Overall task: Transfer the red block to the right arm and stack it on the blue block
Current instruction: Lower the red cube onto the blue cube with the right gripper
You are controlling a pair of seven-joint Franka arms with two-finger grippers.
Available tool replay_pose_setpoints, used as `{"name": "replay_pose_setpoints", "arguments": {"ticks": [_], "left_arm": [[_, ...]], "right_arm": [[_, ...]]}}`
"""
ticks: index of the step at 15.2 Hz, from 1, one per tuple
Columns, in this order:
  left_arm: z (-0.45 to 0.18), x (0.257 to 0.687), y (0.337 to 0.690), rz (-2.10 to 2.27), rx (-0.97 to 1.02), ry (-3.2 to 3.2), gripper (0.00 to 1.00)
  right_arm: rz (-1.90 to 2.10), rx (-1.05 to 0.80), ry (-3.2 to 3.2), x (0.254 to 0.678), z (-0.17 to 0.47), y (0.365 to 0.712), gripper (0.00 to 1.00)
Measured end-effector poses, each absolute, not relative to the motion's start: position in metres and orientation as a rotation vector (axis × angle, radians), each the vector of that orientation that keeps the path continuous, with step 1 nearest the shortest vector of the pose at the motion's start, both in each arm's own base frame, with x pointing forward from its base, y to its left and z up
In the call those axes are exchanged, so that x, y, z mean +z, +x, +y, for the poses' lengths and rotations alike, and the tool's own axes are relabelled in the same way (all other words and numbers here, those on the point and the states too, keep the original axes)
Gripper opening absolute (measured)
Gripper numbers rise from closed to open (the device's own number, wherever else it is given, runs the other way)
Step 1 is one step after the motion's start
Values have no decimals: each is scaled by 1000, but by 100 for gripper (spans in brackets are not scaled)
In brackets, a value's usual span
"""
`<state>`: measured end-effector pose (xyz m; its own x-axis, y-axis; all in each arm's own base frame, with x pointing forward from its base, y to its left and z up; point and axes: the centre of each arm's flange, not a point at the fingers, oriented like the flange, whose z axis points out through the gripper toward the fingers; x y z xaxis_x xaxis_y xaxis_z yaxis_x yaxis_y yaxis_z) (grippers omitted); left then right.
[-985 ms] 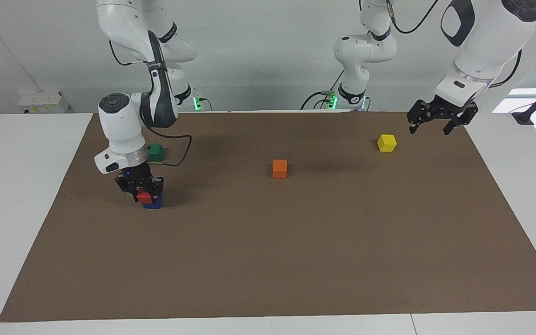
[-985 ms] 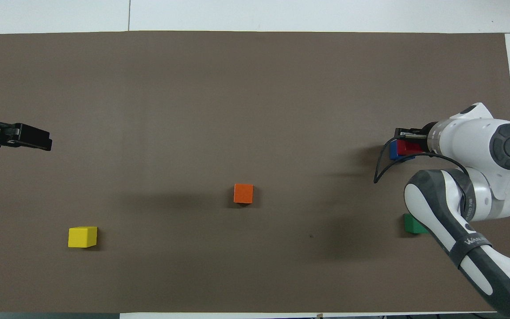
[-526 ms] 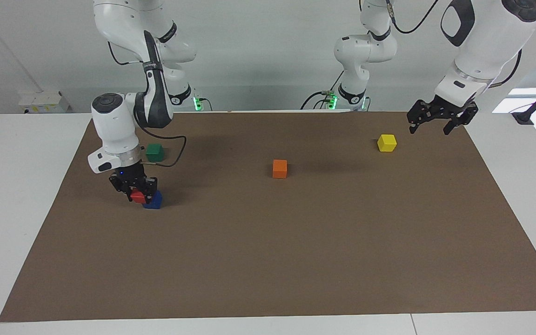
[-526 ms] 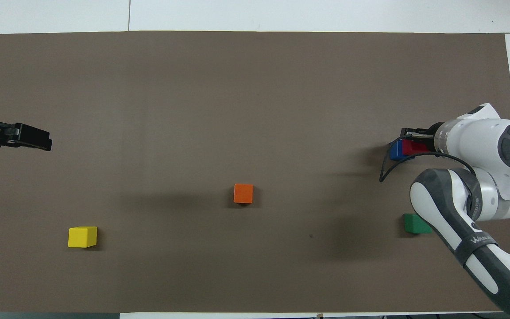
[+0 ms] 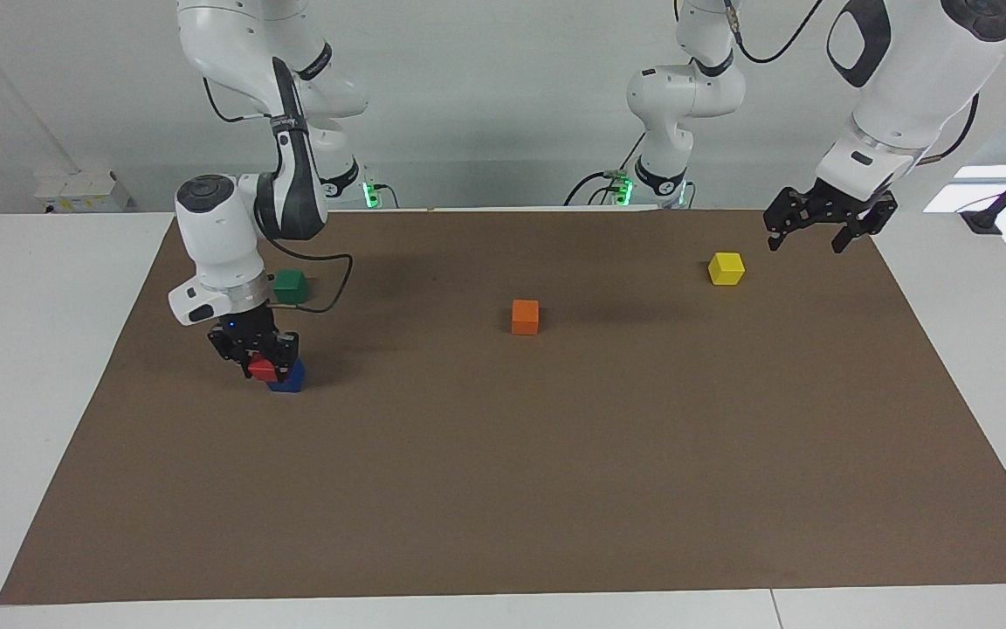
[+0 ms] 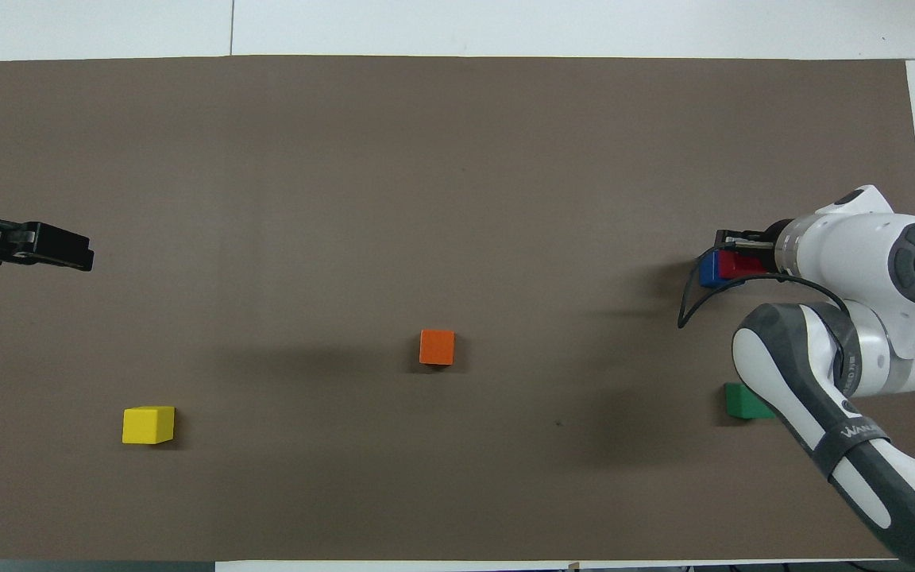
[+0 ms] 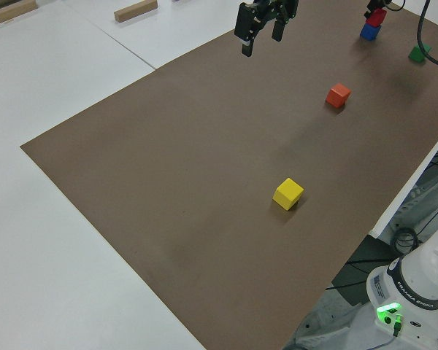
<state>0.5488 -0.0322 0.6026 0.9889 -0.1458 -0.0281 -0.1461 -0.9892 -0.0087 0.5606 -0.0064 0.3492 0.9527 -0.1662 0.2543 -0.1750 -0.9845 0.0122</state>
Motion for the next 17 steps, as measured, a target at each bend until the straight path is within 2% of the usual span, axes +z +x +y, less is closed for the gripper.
{"name": "replay_pose_setpoints", "arguments": {"ticks": [17], "left_arm": [[-32, 604, 547, 229, 41, -3122, 100]], "right_arm": [[-238, 380, 3075, 350, 5, 558, 56]]}}
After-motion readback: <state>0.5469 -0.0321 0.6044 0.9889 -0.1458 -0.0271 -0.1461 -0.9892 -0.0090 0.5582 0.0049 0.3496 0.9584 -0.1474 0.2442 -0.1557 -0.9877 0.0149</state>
